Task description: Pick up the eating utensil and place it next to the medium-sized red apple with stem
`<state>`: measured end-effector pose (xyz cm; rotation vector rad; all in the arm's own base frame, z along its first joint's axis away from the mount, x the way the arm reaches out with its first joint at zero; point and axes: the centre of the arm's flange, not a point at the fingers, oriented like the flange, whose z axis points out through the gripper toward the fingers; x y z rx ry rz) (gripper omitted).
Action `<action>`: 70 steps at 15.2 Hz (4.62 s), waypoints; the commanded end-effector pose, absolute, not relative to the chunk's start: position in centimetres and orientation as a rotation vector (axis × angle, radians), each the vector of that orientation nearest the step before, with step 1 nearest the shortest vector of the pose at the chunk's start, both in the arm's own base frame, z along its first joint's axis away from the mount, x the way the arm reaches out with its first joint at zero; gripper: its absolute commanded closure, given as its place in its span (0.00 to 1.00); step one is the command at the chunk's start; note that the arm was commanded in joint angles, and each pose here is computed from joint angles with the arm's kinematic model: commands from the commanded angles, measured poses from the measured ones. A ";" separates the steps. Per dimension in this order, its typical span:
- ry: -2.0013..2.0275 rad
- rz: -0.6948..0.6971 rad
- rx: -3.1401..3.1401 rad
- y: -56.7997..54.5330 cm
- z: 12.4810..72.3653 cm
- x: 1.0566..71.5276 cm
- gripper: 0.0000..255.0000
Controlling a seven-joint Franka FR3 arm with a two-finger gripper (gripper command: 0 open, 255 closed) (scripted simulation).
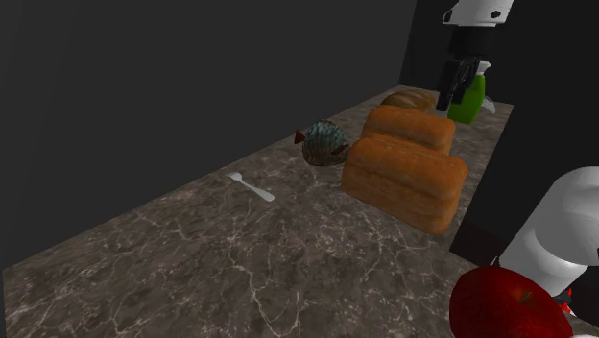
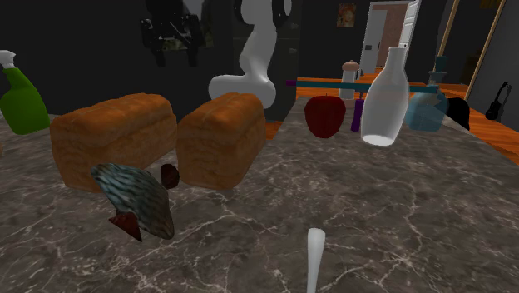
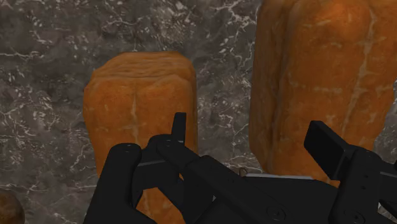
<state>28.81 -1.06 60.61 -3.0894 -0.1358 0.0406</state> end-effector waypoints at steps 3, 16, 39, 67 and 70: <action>-0.138 0.047 -3.081 0.9 59.7 30.3 0.00; -0.149 0.091 -3.029 13.6 54.2 39.9 0.00; -0.168 0.164 -2.935 36.9 45.3 56.2 0.00; -0.168 0.165 -2.934 38.0 42.4 55.9 1.00; -0.168 0.165 -2.934 38.0 43.9 55.9 1.00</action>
